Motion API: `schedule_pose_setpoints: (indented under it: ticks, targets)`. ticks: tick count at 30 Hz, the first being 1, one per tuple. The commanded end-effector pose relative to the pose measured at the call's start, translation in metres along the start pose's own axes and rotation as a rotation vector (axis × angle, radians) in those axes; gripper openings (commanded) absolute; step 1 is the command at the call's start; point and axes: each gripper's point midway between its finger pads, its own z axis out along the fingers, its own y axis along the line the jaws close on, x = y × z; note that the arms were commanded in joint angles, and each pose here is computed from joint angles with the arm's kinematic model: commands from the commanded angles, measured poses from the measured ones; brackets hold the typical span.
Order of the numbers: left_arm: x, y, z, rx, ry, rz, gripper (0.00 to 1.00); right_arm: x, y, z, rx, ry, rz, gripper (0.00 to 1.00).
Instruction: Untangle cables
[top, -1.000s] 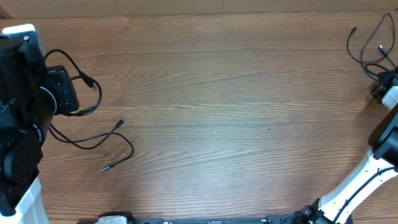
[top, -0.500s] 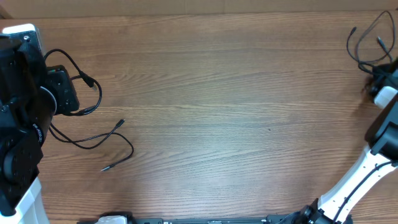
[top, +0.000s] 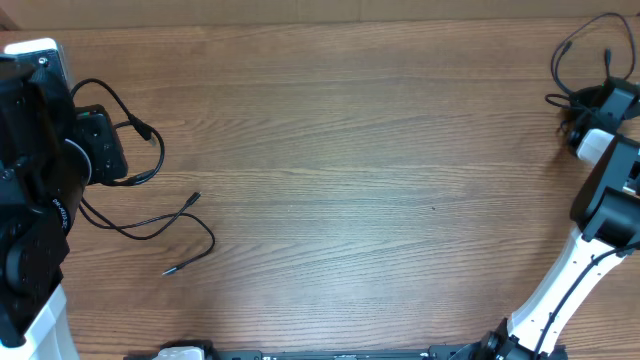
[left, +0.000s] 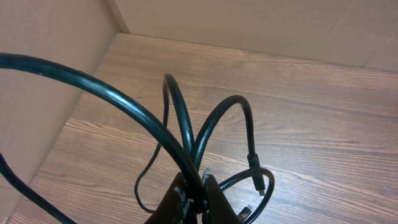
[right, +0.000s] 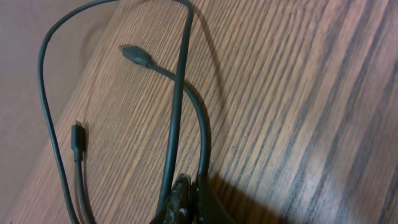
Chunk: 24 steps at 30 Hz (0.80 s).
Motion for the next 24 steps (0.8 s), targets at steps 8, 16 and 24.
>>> schedule_pose_setpoints:
  ticks: [8,16,24]
  targets:
    - [-0.001,-0.008,0.0,0.05,-0.003,-0.008,0.04,-0.062,0.076,-0.07,-0.104,0.037,-0.247,0.04]
    - [-0.004,-0.009,0.0,0.052,-0.014,0.011,0.04,-0.09,0.178,-0.209,-0.365,0.106,-0.482,0.04]
    - [-0.009,-0.052,0.032,0.24,0.054,0.04,0.04,-0.044,0.246,-0.365,-0.595,0.146,-0.764,0.04]
